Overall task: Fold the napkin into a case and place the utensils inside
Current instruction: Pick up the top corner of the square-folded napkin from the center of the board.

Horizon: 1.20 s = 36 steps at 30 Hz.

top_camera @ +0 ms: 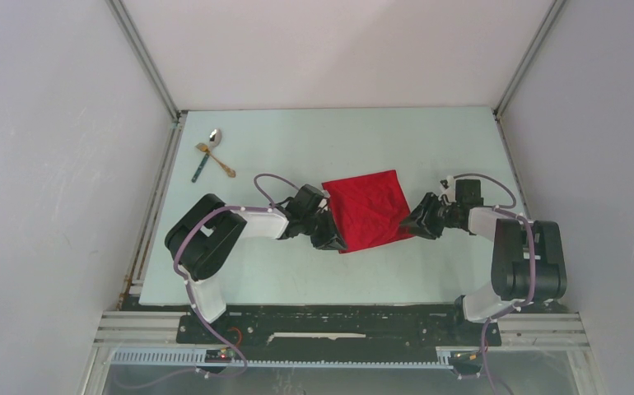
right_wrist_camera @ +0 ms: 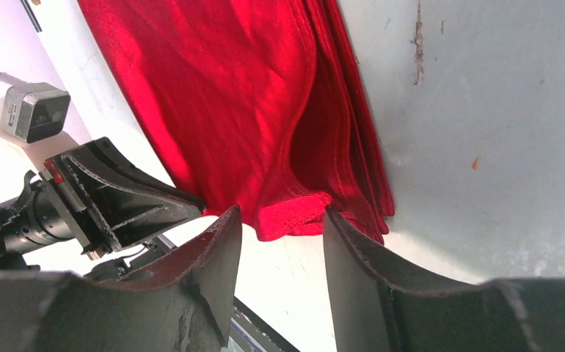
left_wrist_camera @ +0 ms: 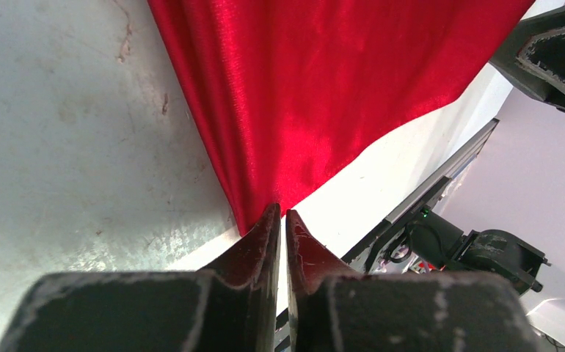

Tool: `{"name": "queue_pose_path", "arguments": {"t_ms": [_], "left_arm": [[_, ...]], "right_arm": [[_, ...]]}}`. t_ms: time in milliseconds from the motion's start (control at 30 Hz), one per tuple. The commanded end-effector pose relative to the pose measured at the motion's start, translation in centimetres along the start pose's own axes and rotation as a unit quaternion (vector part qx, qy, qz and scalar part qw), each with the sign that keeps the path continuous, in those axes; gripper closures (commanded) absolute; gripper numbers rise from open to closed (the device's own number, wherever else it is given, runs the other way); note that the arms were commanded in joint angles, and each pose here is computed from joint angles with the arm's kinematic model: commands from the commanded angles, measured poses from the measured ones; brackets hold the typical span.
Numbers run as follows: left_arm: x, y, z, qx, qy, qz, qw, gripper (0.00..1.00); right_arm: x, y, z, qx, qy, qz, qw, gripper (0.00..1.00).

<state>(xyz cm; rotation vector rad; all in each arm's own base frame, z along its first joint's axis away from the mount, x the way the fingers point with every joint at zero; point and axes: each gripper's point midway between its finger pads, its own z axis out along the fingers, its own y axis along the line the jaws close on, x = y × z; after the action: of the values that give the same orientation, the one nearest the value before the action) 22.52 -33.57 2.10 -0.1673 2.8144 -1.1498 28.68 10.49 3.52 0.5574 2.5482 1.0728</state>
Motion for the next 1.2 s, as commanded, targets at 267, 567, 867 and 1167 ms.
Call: {"name": "queue_pose_path", "arguments": {"t_ms": [267,567,867,1167], "left_arm": [[-0.2,-0.2,0.2,0.002,-0.002,0.016,1.000,0.88],[-0.2,-0.2,0.2,0.002,-0.002,0.016,1.000,0.88],[-0.2,0.0,0.4,0.001,0.001,0.015,1.000,0.88],[-0.2,0.0,0.5,0.002,0.003,0.014,1.000,0.88]], "right_arm": [[-1.8,-1.3,-0.9,0.048,-0.045,-0.018,0.998,0.41],[-2.7,-1.2,-0.6,0.049,-0.049,-0.016,0.997,0.40],[-3.4,-0.4,-0.3,0.033,-0.054,-0.025,0.998,0.40],[-3.8,0.6,0.0,0.024,-0.055,-0.041,0.997,0.39]]}}
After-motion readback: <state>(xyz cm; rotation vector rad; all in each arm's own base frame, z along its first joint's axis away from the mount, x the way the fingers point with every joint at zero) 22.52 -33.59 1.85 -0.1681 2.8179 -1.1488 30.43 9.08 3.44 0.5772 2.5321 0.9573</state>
